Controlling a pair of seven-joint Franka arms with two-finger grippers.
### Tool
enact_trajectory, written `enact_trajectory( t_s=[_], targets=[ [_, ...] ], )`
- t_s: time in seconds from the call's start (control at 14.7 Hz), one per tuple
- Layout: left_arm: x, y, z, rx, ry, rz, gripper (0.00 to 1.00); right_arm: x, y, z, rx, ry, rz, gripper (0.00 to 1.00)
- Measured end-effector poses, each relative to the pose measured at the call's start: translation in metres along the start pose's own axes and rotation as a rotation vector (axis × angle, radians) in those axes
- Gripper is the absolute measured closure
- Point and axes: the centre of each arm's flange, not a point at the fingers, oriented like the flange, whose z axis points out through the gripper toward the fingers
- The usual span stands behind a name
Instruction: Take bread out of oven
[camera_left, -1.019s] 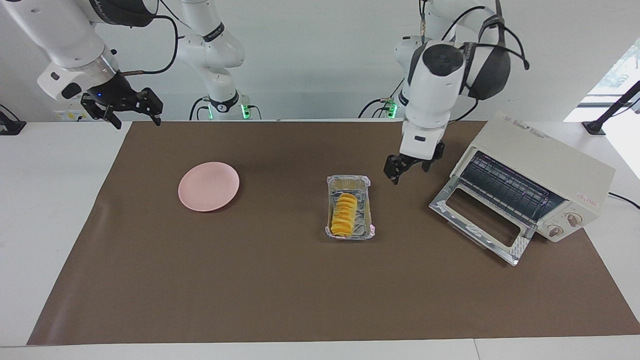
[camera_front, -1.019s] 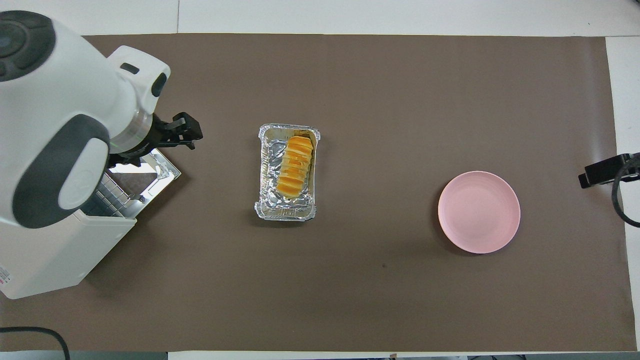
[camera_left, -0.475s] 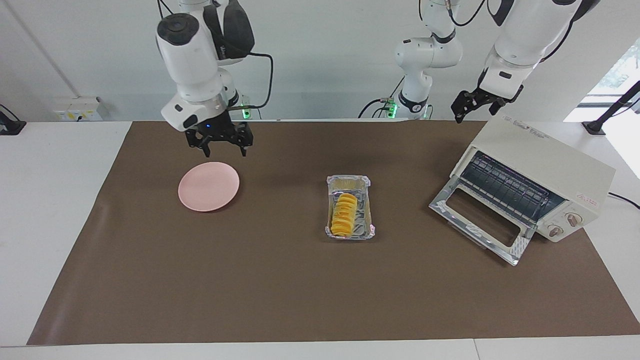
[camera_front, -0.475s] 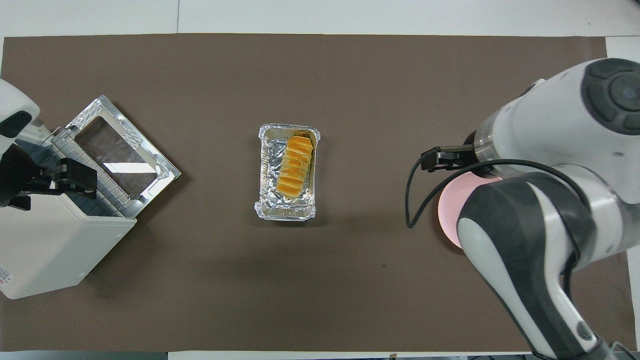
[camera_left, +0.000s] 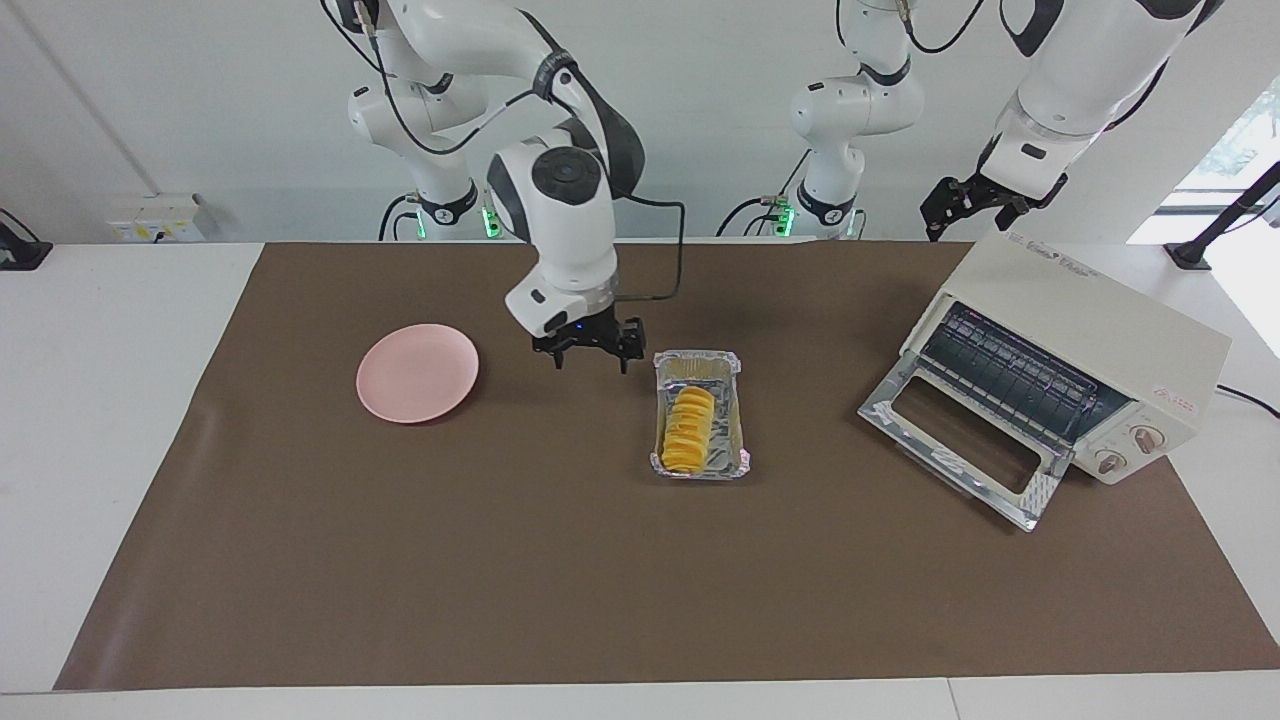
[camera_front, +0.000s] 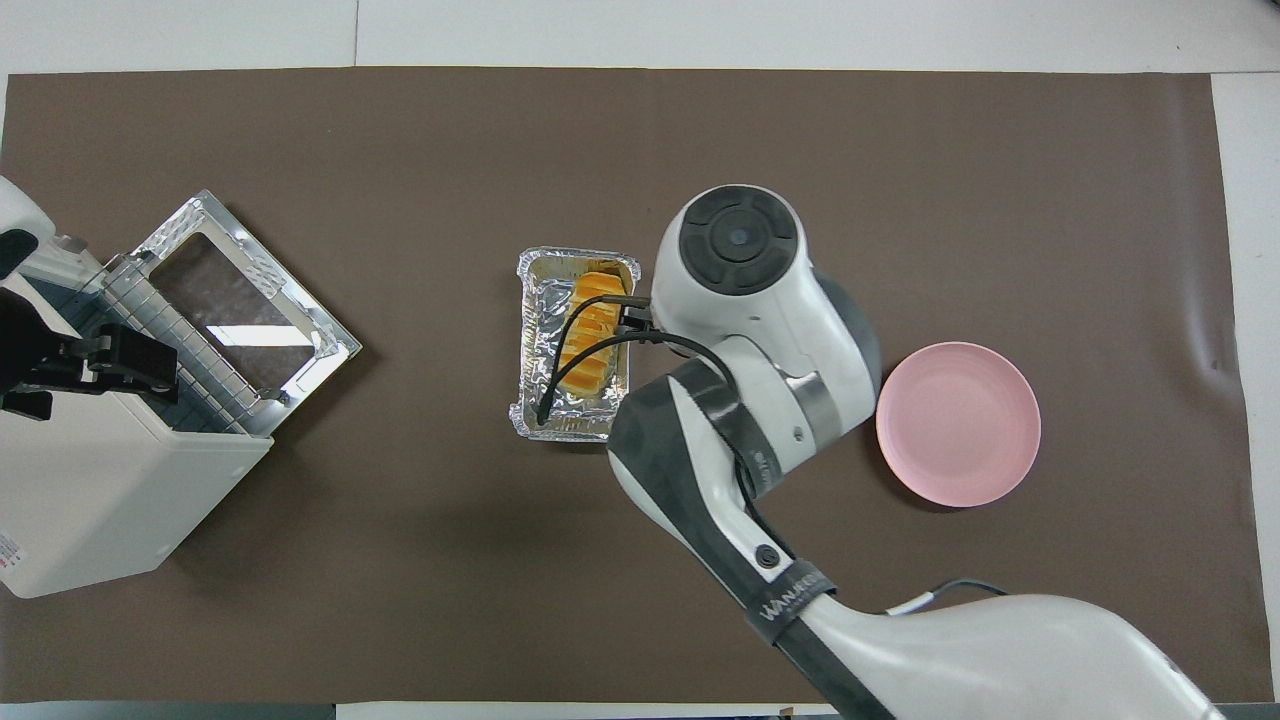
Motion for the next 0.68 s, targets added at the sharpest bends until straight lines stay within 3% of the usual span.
enact_trajectory(
  t_s=[0.34, 0.68],
  targets=[
    [0.019, 0.003, 0.022, -0.005, -0.046, 0.007, 0.0, 0.002, -0.03, 0.056, -0.027, -0.01, 0.006, 0.0],
    [0.012, 0.003, 0.012, -0.006, -0.024, 0.006, 0.0, -0.002, -0.029, 0.071, -0.036, -0.001, -0.004, 0.0]
  ],
)
